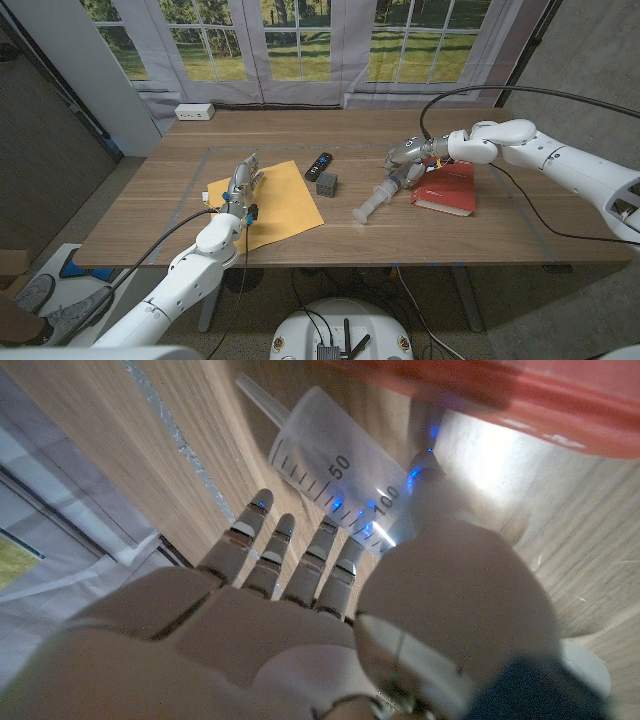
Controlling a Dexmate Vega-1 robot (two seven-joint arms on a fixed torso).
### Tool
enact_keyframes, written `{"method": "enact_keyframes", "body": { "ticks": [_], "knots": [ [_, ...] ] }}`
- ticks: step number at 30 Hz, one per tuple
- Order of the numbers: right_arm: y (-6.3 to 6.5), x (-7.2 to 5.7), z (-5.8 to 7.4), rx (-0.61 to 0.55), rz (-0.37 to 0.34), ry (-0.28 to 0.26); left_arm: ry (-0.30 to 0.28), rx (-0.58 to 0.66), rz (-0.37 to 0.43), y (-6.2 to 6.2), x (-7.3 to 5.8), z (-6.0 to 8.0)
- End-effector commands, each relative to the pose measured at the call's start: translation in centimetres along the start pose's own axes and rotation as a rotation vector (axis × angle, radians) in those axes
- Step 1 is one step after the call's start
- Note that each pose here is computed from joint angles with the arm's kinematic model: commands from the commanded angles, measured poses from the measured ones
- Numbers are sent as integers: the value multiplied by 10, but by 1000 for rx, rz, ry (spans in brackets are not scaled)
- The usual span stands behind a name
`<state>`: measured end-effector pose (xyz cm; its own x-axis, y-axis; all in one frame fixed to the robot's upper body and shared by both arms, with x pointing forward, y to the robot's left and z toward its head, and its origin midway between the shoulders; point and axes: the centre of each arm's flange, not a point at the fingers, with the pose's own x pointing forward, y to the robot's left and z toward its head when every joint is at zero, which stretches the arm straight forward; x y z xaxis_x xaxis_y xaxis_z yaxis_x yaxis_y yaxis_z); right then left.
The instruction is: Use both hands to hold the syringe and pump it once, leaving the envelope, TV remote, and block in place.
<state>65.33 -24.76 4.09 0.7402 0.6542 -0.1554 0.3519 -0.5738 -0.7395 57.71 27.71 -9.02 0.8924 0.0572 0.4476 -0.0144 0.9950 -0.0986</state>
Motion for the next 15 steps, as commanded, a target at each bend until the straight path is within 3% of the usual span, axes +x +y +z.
{"method": "enact_keyframes", "body": {
  "ticks": [1,15],
  "knots": [
    [0,-1,-1,18,-60,12,8,-3,-2,-1,-1,-2],
    [-2,-2,-3,22,-69,13,12,-8,-7,-1,2,-4]
  ]
}}
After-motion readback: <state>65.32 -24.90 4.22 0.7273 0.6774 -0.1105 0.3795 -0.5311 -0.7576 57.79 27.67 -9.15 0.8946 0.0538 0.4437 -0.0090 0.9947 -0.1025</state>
